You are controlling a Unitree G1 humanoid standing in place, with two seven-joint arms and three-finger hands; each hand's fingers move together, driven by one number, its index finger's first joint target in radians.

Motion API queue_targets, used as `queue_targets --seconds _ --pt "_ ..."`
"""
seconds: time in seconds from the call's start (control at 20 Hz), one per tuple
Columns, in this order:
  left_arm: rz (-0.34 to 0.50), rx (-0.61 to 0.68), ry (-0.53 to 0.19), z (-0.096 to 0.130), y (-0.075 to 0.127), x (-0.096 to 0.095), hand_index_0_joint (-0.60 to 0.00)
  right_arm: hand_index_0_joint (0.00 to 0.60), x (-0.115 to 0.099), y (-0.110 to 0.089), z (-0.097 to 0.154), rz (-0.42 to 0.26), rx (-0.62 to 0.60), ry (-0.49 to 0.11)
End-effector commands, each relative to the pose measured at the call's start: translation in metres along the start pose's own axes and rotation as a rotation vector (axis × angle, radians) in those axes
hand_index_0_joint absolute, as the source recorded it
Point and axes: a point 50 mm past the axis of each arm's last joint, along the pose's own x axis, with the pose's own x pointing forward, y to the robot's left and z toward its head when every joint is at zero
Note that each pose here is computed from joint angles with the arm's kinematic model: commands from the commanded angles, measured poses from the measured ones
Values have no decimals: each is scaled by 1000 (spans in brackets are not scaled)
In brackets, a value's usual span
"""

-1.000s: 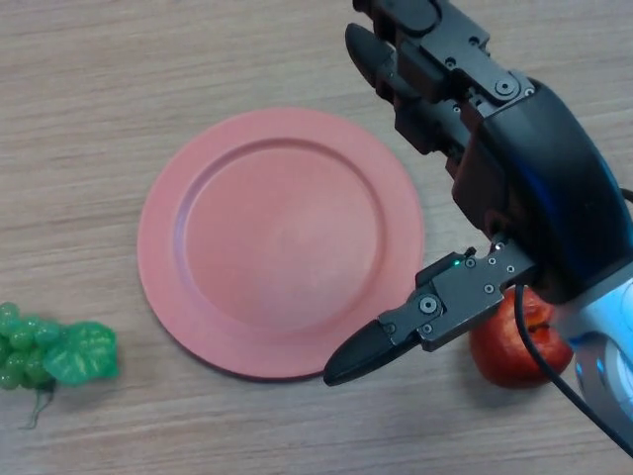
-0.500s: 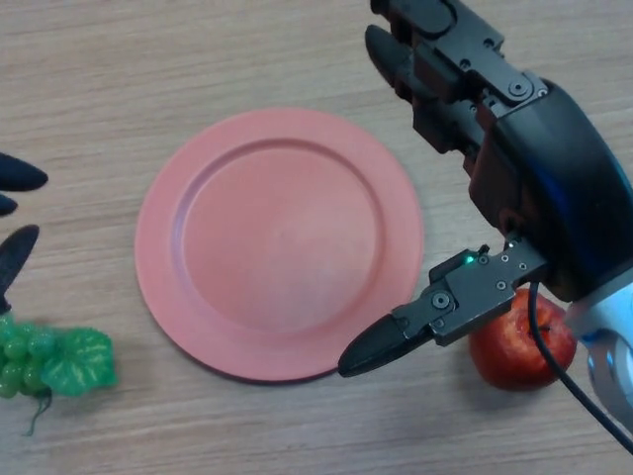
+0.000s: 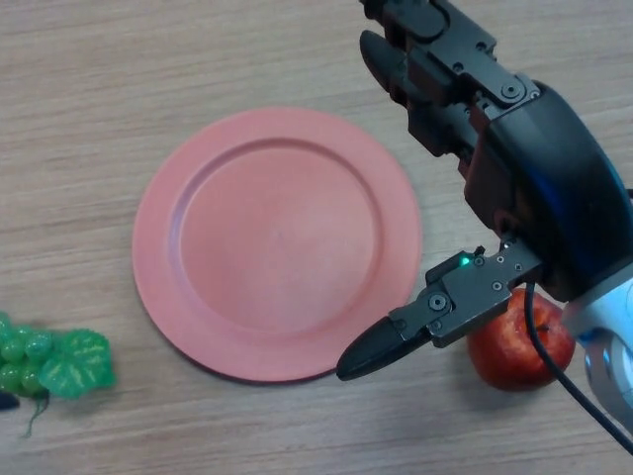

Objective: Pick up the green grapes and place it on the plate

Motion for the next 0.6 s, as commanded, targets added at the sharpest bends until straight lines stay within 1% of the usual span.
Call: queue_targets --seconds 0.05,0.1,0.25,0.3,0.35,0.4,0.5,0.6 --pt "54 199 -45 1 29 -11 0 0 -2 -6 27 -30 -24 -187" --pt "46 238 -40 -5 28 -11 0 0 -2 -6 26 -30 -26 -186" --pt "44 300 -18 -14 24 -10 0 0 -2 -6 26 -32 -23 -186" --pt "10 381 8 -22 20 -12 0 0 -2 -7 26 -33 -20 -185" --pt "-10 406 24 -26 17 -13 0 0 -2 -7 25 -34 -20 -185" --pt "-54 440 45 -33 12 -15 0 0 -2 -8 25 -36 -19 -183" --pt "-97 451 45 -39 5 -15 0 0 -2 -8 24 -39 -22 -182" --pt "-126 453 24 -43 -4 -15 0 0 -2 -8 24 -41 -20 -178"
